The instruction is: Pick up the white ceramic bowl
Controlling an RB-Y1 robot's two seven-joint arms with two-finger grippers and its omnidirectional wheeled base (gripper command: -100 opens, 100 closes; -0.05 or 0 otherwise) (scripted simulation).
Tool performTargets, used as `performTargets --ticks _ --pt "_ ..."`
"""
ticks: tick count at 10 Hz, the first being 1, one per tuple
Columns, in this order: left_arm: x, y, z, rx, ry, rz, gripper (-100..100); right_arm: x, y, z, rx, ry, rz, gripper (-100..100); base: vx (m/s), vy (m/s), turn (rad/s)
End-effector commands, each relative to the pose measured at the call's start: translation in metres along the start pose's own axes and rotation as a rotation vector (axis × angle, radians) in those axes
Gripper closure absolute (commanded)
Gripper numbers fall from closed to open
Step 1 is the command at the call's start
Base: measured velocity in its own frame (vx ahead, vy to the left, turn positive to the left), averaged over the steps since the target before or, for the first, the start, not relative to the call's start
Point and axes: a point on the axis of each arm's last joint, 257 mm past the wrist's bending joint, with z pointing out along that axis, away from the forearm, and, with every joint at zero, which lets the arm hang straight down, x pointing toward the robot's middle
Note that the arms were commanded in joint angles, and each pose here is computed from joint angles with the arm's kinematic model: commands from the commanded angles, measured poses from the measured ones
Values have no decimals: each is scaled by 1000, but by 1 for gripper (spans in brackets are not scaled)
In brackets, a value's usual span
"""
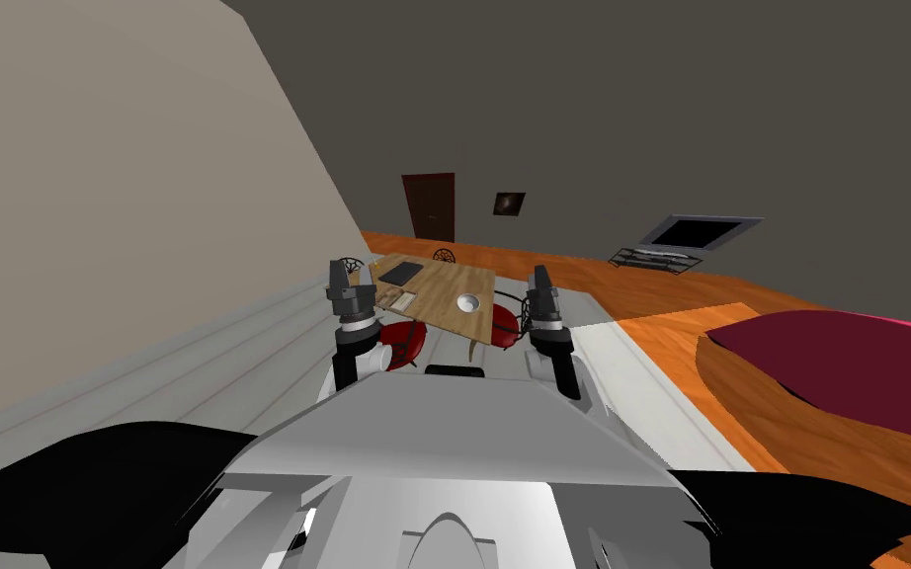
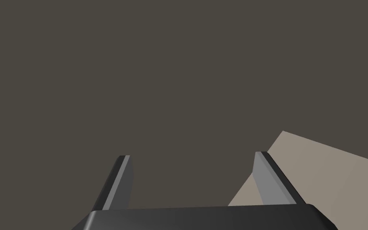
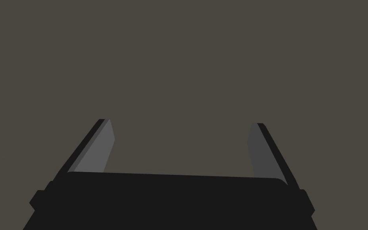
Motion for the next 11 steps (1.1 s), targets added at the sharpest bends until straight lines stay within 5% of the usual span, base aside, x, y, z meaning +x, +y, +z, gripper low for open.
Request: performTargets --ticks 1,11 --pt "0 0 0 0 0 0 0 11 -3 0 -2 50 -38 -100 8 65 102" --pt "0 0 0 0 0 0 0 65 -34 -13 -6 290 -243 -100 10 61 115"
